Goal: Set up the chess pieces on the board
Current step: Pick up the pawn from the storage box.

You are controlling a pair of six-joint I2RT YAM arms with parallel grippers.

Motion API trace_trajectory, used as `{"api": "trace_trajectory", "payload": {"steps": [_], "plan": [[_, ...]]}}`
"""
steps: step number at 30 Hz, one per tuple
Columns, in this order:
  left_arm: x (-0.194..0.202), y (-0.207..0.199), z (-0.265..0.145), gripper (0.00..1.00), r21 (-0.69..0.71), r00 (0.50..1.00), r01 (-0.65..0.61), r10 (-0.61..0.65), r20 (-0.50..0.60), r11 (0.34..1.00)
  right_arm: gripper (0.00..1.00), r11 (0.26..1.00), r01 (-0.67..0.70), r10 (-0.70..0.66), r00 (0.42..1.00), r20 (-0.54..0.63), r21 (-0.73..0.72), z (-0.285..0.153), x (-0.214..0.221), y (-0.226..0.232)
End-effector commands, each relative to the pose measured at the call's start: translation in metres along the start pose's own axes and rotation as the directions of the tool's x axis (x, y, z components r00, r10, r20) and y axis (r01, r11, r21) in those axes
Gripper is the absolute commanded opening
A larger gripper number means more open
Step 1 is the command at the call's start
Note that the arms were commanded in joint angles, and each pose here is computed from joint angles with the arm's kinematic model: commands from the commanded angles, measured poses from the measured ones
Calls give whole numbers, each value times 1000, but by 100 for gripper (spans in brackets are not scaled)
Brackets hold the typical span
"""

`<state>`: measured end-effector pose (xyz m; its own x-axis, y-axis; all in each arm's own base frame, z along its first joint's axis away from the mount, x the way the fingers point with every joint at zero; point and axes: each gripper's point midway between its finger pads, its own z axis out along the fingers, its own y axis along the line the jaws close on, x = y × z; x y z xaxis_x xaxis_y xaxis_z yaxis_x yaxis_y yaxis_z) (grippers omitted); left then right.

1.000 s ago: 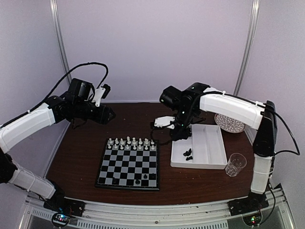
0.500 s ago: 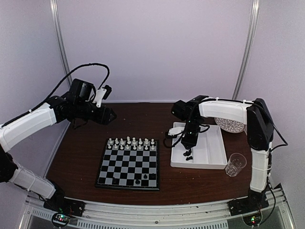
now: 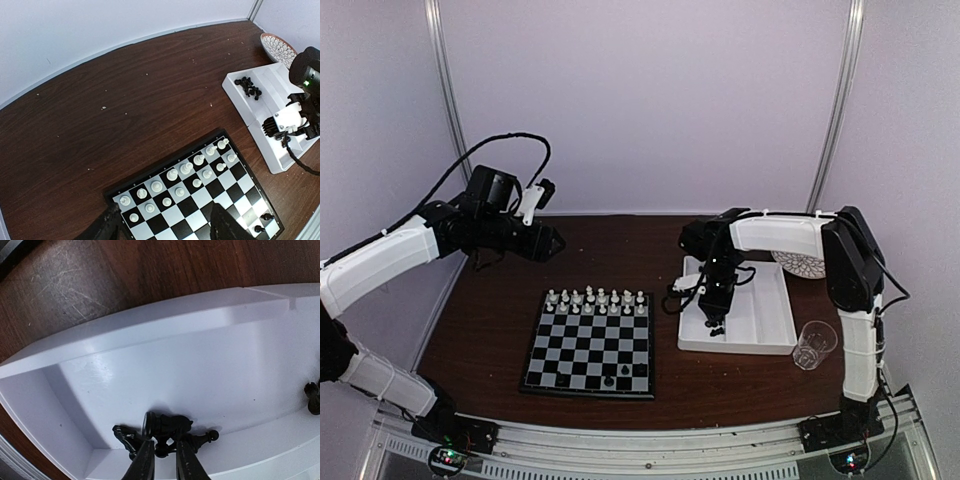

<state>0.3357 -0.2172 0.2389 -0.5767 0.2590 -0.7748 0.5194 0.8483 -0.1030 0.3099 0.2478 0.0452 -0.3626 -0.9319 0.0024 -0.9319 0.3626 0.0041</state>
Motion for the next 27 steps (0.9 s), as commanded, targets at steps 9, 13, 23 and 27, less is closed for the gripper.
{"api": "trace_trajectory", "payload": {"steps": [9,13,23,27], "plan": [[-12,-2,0,61,16,999,8,-8,33,1000,23,999,-25,25,1000,14,-30,-6,2,6],[-12,-2,0,61,19,999,9,-10,32,1000,23,999,-30,30,999,-11,-23,1,7,5],[-11,-2,1,61,18,1000,10,-10,29,1000,19,998,-47,46,998,-38,-36,7,17,5],[-11,-2,1,61,20,1000,11,-12,29,1000,12,998,-48,48,999,-19,-38,2,14,5]]}}
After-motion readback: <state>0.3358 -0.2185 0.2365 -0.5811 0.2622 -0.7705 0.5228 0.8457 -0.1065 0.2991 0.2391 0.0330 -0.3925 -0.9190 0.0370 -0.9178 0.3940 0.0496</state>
